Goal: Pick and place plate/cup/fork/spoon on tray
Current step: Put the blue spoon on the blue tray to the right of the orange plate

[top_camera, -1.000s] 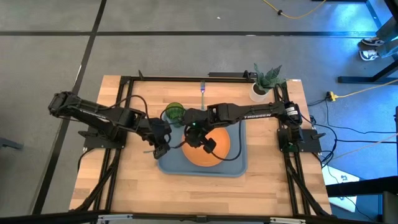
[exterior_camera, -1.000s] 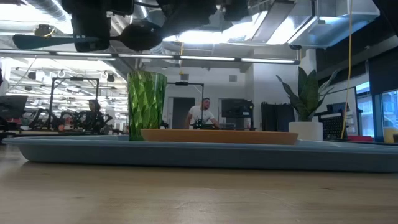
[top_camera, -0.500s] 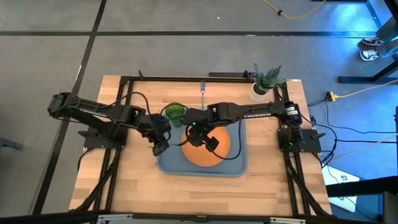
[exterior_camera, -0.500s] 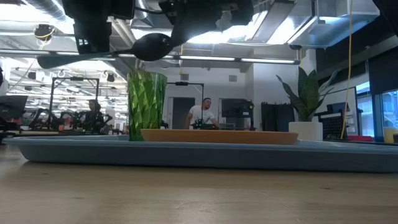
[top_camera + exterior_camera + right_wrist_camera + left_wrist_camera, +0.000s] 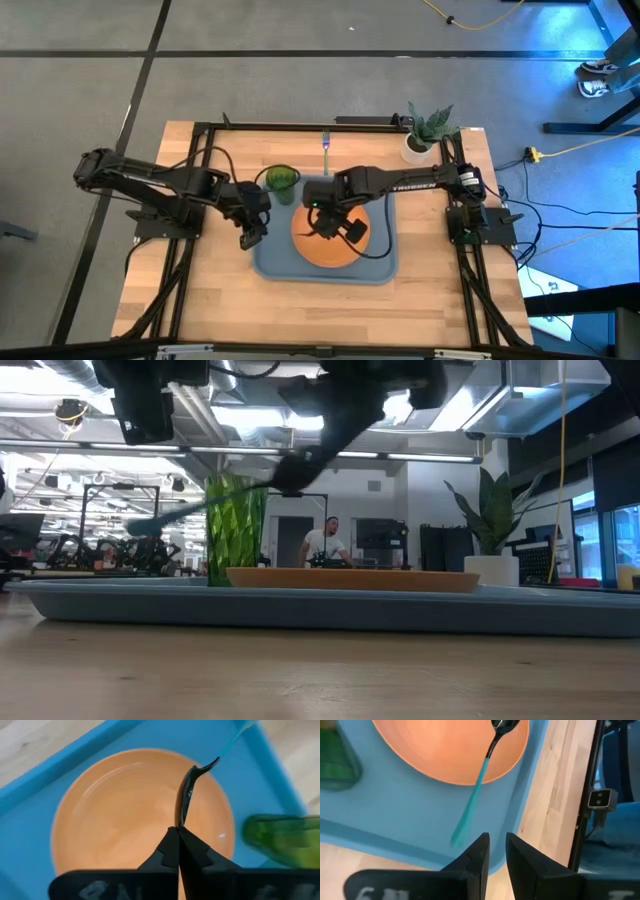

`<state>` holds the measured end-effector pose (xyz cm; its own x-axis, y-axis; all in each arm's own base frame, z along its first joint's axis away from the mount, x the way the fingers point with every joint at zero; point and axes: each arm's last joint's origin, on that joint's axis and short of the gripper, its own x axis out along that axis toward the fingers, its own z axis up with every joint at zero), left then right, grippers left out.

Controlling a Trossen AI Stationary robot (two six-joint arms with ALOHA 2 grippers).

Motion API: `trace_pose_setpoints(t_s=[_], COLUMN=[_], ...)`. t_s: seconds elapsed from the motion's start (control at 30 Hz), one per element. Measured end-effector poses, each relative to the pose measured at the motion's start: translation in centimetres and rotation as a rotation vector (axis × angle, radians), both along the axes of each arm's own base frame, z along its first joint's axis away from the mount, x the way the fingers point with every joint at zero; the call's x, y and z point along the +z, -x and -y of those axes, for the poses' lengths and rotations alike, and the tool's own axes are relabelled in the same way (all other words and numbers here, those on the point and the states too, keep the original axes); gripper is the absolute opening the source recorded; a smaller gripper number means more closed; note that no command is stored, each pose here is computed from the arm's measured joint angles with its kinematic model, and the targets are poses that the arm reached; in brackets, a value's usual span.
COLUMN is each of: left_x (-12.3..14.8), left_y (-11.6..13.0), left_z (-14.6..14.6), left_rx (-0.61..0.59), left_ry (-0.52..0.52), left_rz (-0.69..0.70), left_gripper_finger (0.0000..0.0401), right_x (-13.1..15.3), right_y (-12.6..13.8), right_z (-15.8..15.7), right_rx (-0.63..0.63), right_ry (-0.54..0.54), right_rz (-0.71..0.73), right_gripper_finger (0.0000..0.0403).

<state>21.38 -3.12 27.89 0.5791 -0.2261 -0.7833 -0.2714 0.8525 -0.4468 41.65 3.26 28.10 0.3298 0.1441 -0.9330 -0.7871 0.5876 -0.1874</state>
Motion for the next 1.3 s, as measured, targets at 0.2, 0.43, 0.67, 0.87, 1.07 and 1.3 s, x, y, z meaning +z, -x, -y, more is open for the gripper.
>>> trace_pose_setpoints(t_s=[0.2,0.43,0.67,0.87,1.07,1.3], left_x=[1.4,2.5,2.8,2.8,2.8,3.0], left_y=[1.3,2.5,2.7,2.7,2.7,2.5], left_z=[-0.3,-0.7,-0.8,-0.8,-0.9,-0.9], left_rx=[0.051,0.100,0.113,0.116,0.140,0.163], left_ry=[-0.033,-0.065,-0.078,-0.079,-0.096,-0.090], left_rz=[0.082,0.150,0.165,0.168,0.172,0.200], left_gripper_finger=[0.0055,0.0055,0.0055,0.0055,0.0055,0.0055], right_x=[-0.2,0.3,1.6,3.0,5.5,8.6], right_y=[0.8,1.2,2.1,4.2,6.9,10.0], right_z=[0.0,-0.7,-0.8,-1.4,-3.2,-4.8], right_rx=[-0.075,-0.095,-0.089,-0.070,-0.012,0.053], right_ry=[-0.020,-0.036,-0.064,-0.074,-0.073,-0.226], right_rz=[-0.095,-0.100,-0.095,-0.172,-0.169,-0.145], right_gripper_finger=[0.0000,0.0000,0.0000,0.0000,0.0000,0.0000])
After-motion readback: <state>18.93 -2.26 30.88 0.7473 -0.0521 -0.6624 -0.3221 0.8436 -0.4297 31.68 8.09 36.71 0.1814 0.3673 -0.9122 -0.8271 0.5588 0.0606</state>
